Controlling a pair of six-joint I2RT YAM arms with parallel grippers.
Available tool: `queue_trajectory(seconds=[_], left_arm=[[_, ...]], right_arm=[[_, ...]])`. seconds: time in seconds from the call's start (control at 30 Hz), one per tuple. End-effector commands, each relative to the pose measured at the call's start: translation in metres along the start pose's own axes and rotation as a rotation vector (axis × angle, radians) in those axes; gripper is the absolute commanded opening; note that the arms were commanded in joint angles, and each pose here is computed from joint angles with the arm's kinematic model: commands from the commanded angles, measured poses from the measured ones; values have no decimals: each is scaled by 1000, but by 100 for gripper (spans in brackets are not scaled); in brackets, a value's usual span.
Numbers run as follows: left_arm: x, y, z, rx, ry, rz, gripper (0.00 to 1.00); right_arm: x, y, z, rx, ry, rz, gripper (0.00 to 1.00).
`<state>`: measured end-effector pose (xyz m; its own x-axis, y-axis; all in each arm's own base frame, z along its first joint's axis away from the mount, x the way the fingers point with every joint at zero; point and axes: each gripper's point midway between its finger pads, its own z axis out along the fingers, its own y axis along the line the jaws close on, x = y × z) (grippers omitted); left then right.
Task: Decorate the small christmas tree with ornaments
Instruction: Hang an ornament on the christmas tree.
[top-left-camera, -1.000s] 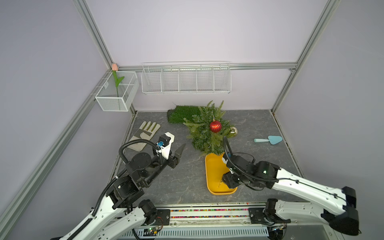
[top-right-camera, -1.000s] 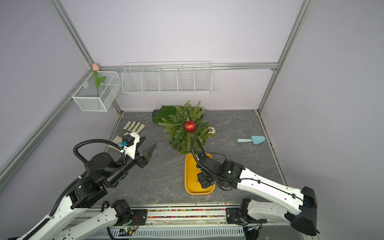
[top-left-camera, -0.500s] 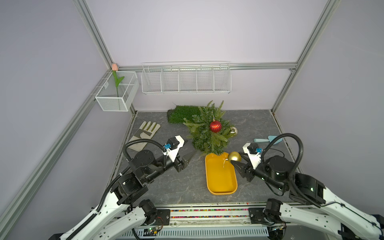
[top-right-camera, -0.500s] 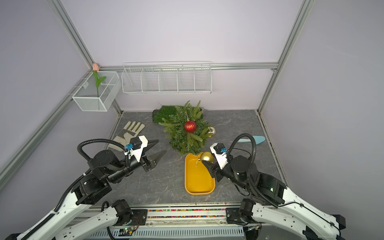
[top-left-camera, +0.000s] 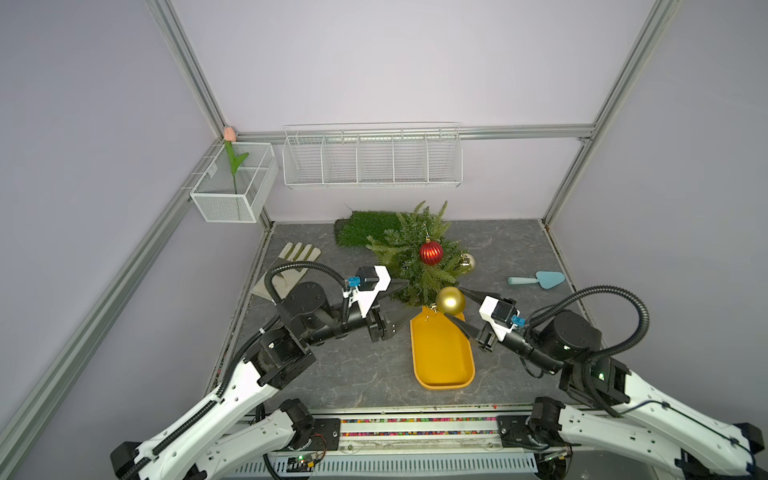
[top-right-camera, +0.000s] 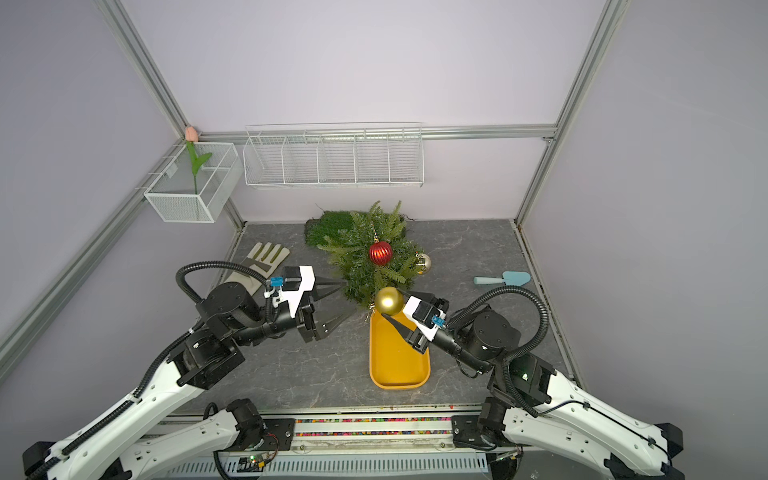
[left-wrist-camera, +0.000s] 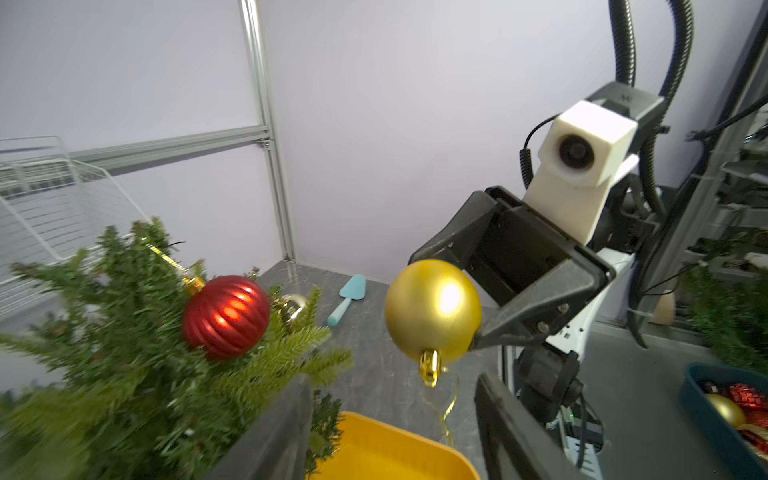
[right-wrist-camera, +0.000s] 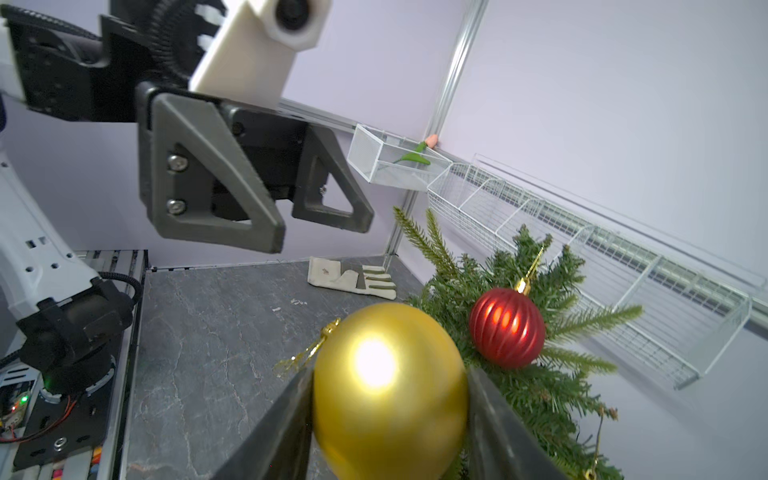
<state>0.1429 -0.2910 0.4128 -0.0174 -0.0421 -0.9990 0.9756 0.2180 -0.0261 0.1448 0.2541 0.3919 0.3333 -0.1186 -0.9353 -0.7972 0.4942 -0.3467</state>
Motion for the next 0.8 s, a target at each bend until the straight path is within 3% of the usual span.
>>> queue_trajectory(seconds=[0.0, 0.3, 0.43, 0.77], left_arm=[[-28, -27, 4, 175, -57, -102, 69], [-36, -47, 17, 388, -47, -319, 84], [-30, -54, 24, 462, 0, -364, 80], [-14, -57, 26, 480, 79, -390, 79]], right_arm=[[-19, 9, -1, -51, -101, -176, 41], [-38, 17, 3, -101, -168, -354, 40], [-45, 17, 4, -99, -195, -375, 40], [-51, 18, 1, -106, -223, -394, 40]])
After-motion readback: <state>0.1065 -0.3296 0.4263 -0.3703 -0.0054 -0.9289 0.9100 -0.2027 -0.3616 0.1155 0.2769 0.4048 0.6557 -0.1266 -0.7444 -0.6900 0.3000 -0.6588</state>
